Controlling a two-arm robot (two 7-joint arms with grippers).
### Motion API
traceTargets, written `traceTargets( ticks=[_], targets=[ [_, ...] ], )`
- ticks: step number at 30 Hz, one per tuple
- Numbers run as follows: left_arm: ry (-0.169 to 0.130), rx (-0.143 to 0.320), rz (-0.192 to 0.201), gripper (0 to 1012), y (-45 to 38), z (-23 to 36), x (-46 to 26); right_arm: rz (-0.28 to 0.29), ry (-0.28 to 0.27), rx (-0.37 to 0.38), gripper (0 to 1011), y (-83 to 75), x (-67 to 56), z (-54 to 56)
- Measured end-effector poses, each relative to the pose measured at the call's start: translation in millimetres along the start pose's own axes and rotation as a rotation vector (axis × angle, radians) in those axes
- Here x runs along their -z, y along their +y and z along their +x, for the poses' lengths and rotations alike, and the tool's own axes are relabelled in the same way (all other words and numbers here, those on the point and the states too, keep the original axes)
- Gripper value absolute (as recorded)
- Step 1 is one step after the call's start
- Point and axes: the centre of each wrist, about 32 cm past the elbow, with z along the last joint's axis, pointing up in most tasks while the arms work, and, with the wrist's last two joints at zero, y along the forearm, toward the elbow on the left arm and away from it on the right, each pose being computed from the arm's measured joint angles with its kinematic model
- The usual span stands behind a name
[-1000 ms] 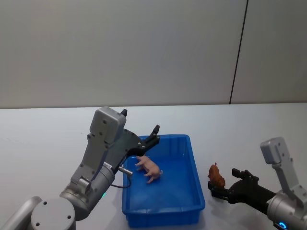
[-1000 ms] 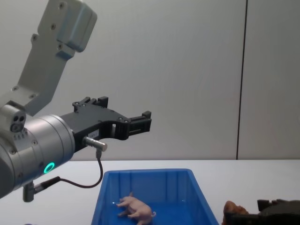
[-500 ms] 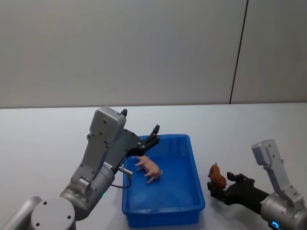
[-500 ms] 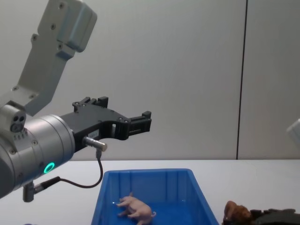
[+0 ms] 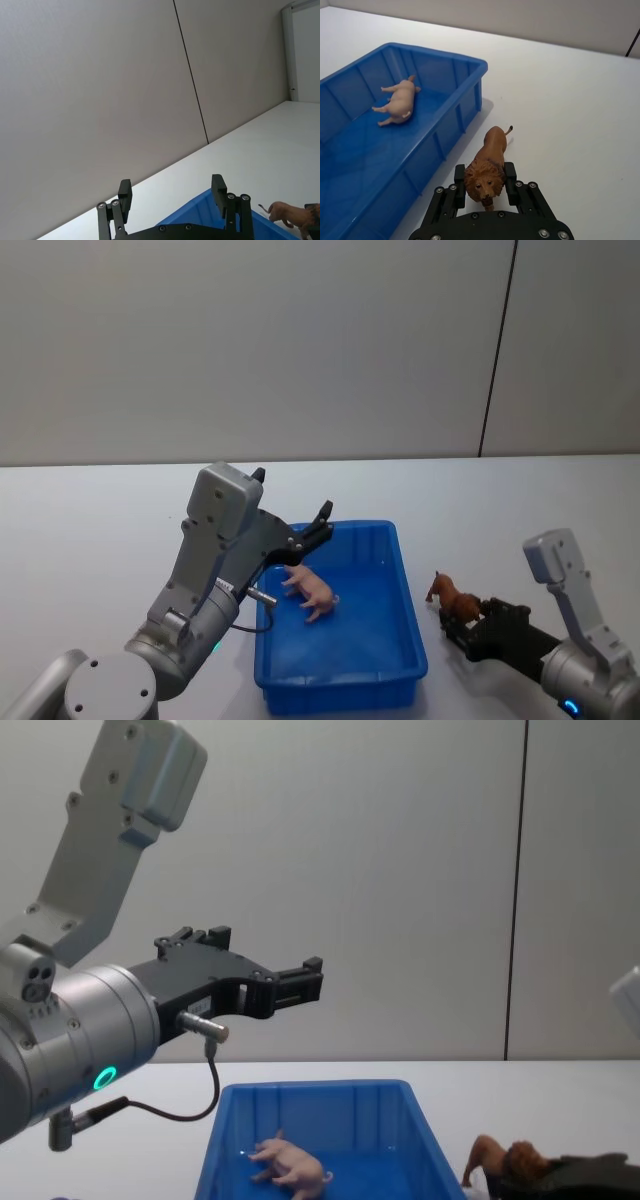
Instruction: Pick up the two dolls from the table and place them into the box.
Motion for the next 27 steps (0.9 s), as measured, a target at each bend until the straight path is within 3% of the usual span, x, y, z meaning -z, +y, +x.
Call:
traceTargets(
  ticks=[13, 19, 27],
  targets=[
    [0.000, 0.000, 0.000, 1002, 0.0, 0.0, 0.0, 0.101, -0.120, 0.040, 435, -11.5, -19.9, -6.4],
    [0.000, 0.000, 0.000, 1002, 0.0, 0.0, 0.0, 0.169, -0.183, 0.032, 435, -16.8, -45.6, -8.2],
    [0.000, 0.000, 0.000, 1001, 0.0, 0.0, 0.0, 0.199, -0.226, -0.030, 435, -13.5, -68.2, -10.2]
  ],
)
